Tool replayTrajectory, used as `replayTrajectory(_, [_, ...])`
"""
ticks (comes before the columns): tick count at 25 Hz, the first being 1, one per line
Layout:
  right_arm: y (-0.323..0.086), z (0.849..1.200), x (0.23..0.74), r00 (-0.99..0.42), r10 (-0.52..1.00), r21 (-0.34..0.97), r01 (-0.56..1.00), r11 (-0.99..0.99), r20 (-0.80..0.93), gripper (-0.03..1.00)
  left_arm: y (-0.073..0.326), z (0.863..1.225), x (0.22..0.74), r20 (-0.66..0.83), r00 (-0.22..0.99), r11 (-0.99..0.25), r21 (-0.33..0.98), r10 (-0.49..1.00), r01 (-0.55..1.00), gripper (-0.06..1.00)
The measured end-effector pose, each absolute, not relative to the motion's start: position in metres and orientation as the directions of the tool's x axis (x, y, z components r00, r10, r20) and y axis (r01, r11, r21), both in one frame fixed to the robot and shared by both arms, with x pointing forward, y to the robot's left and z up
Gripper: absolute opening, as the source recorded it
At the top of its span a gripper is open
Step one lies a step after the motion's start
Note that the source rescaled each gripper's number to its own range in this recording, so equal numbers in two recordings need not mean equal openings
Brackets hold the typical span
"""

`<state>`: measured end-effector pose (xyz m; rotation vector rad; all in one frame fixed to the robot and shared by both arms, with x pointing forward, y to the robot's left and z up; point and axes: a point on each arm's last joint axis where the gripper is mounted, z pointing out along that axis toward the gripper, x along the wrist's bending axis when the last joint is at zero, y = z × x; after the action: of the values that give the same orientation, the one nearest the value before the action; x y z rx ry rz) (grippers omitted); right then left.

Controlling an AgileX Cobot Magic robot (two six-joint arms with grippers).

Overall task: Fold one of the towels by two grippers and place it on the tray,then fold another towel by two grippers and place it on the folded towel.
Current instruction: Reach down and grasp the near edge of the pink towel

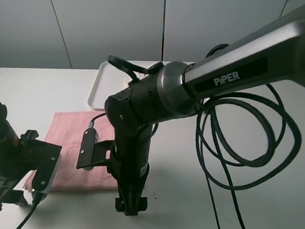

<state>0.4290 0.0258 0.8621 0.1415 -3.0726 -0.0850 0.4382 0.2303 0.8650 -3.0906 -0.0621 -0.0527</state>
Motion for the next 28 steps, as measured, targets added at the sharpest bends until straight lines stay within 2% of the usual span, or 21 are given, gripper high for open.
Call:
replayTrajectory(4, [0.0292, 0.8599, 0.4228, -0.993, -0.115, 0.045, -0.114, 0.993, 0.028, 1.0, 0.2303, 0.865, 0.4382, 0.035, 0.999, -0.998, -0.049, 0.041, 0.043, 1.0])
replayTrajectory(6, [0.0301, 0.8589, 0.4222, -0.992, -0.129, 0.037, -0.129, 0.991, 0.005, 0.91, 0.2303, 0.8647, 0.4382, 0.034, 0.999, -0.998, -0.05, 0.041, 0.043, 1.0])
replayTrajectory(8, [0.0304, 0.8581, 0.422, -0.992, -0.13, 0.032, -0.13, 0.991, -0.006, 0.69, 0.2303, 0.8647, 0.4382, 0.034, 0.999, -0.998, -0.05, 0.041, 0.043, 1.0])
replayTrajectory(12, [0.0313, 0.8581, 0.4233, -0.992, -0.126, 0.039, -0.126, 0.991, -0.02, 0.11, 0.2303, 0.8647, 0.4382, 0.034, 0.999, -0.998, -0.05, 0.039, 0.041, 0.99])
replayTrajectory(13, [0.0313, 0.8581, 0.4233, -0.992, -0.126, 0.039, -0.126, 0.991, -0.02, 0.04, 0.2302, 0.8647, 0.4383, 0.035, 0.999, -0.998, -0.049, 0.039, 0.041, 0.97])
replayTrajectory(14, [0.0313, 0.8581, 0.4233, -0.992, -0.126, 0.039, -0.126, 0.991, -0.02, 0.02, 0.2299, 0.8646, 0.4389, 0.041, 0.998, -0.998, -0.045, 0.039, 0.041, 0.93])
replayTrajectory(16, [0.0313, 0.8581, 0.4233, -0.992, -0.126, 0.039, -0.126, 0.991, -0.02, 0.02, 0.2295, 0.8643, 0.4406, 0.057, 0.998, -0.999, -0.041, 0.026, 0.028, 0.77])
replayTrajectory(21, [0.0313, 0.8581, 0.4233, -0.993, -0.117, 0.039, -0.118, 0.992, -0.02, 0.02, 0.2275, 0.8644, 0.4446, 0.092, 0.996, -1.0, -0.023, 0.017, 0.019, 0.13])
replayTrajectory(22, [0.0313, 0.8581, 0.4233, -0.994, -0.108, 0.039, -0.109, 0.993, -0.02, 0.02, 0.2273, 0.8644, 0.4445, 0.091, 0.996, -0.999, -0.02, 0.024, 0.026, 0.05])
replayTrajectory(28, [0.0316, 0.8606, 0.4232, -0.998, -0.059, 0.047, -0.06, 0.997, -0.019, 0.01, 0.2262, 0.8663, 0.4432, 0.078, 0.995, -0.998, -0.004, 0.069, 0.069, 0.03])
